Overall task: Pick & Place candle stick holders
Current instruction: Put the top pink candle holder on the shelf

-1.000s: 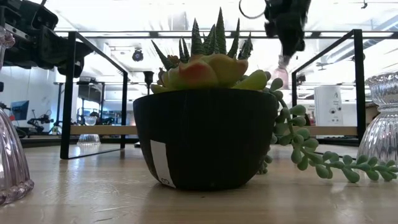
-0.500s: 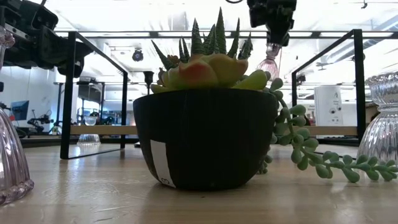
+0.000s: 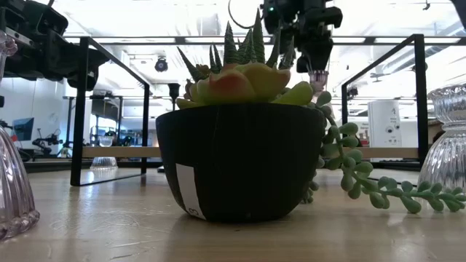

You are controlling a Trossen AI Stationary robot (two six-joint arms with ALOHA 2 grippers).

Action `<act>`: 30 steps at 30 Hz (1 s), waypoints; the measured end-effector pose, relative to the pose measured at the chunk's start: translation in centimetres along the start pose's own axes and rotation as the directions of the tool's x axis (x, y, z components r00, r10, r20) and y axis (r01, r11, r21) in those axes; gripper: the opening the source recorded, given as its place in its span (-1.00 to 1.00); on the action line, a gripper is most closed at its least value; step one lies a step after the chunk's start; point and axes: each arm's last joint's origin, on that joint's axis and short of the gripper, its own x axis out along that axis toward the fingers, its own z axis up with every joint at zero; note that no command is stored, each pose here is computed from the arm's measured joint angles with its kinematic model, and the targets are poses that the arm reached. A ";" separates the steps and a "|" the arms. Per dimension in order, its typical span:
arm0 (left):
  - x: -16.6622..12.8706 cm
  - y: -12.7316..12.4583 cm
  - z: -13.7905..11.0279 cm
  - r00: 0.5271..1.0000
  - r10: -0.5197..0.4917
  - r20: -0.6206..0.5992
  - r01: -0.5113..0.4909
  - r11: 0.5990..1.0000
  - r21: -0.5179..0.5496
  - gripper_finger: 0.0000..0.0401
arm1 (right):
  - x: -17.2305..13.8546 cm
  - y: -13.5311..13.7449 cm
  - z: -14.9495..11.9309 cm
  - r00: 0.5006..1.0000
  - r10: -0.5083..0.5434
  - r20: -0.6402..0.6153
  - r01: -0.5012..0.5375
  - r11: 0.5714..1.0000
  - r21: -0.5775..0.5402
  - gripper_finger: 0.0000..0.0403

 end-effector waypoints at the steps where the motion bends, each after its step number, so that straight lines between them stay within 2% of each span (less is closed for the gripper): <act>1: 0.0 0.0 0.0 1.000 -0.001 0.000 0.001 1.000 0.000 -0.93 | 0.3 0.1 0.1 1.000 0.002 -0.008 -0.002 1.000 -0.011 -0.88; 8: 0.0 0.0 0.0 1.000 -0.001 0.000 0.001 1.000 0.000 -0.93 | 2.1 0.5 0.5 1.000 0.023 -0.014 -0.024 0.996 -0.082 -0.88; 19: 0.0 0.0 0.0 1.000 0.000 0.000 0.000 1.000 0.000 -0.93 | 5.5 0.1 0.0 0.997 0.054 -0.050 -0.058 0.995 -0.083 -0.88; 30: 0.0 0.0 0.0 1.000 -0.001 0.001 0.001 1.000 0.000 -0.93 | 6.7 -0.1 -0.1 0.998 0.061 -0.031 -0.065 0.991 -0.118 -0.88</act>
